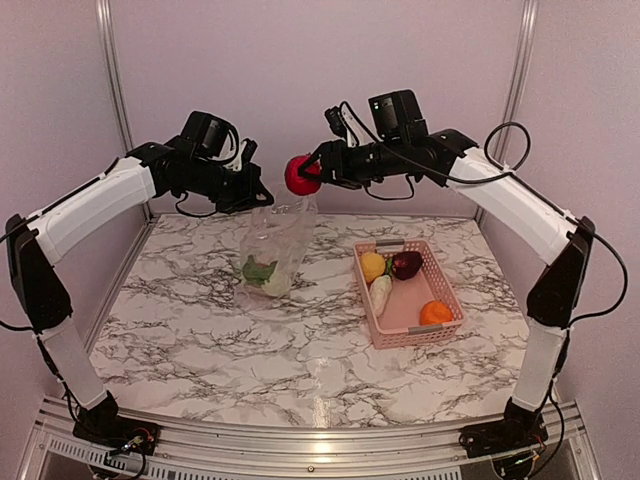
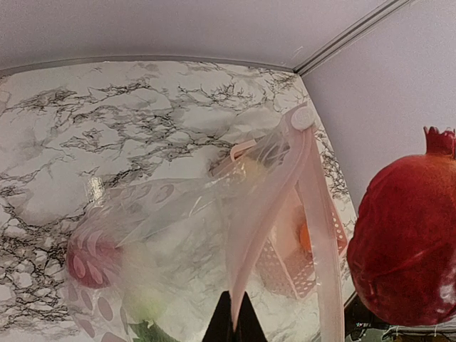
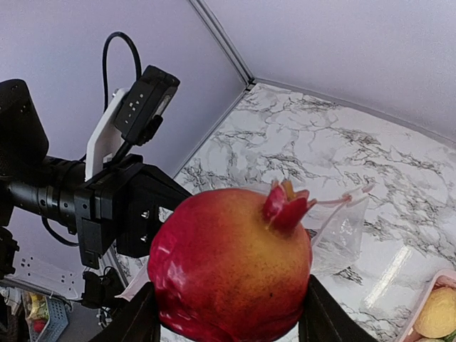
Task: Place the food in the zip-top bag and seal the zipper
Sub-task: Place the fake fruit in the zipper food storage bag.
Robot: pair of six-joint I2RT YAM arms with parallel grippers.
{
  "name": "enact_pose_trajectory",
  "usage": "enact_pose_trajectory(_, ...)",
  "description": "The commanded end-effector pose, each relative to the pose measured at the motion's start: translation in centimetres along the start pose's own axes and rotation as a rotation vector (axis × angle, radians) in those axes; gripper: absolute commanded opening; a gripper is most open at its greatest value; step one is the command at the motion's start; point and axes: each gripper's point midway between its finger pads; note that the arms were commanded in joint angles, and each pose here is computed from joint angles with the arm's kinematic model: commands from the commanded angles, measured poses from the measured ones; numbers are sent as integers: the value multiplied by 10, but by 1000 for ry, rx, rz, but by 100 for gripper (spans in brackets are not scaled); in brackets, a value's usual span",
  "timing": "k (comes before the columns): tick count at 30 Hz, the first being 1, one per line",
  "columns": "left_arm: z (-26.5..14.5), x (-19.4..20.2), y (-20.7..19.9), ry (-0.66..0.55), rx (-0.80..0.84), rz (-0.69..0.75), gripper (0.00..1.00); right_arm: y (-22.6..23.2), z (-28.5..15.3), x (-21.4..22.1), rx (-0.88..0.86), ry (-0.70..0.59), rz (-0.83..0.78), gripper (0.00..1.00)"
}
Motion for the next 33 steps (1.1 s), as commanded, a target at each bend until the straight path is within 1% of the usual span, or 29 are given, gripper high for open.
enact_pose_trajectory(1, 10, 4, 0, 17, 15, -7, 0, 5, 9, -11, 1, -34, -11, 52)
enact_pose_trajectory(14, 11, 3, 0, 16, 17, -9, 0, -9, 32, 9, 68, 25, -31, 57)
enact_pose_trajectory(16, 12, 3, 0, 19, 16, -10, 0, -8, 33, 10, 73, 29, -34, 59)
enact_pose_trajectory(20, 12, 4, 1, 21, 15, -9, 0, -4, 38, 12, 79, 44, -58, 67)
enact_pose_trajectory(23, 13, 4, 1, 22, 14, -9, 0, -5, 38, 12, 84, 45, -59, 72)
enact_pose_trajectory(26, 13, 4, 1, 22, 15, -8, 0, -5, 35, 11, 94, 40, -63, 74)
enact_pose_trajectory(33, 12, 4, 1, 20, 12, -3, 0, -1, 24, 5, 106, 19, -61, 74)
Point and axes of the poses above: each gripper's point midway between its finger pads, its own z axis out along the fingers, its own y axis along the line the jaws close on, x = y × z, and after that the axes turned 3 degrees about z, right-handed
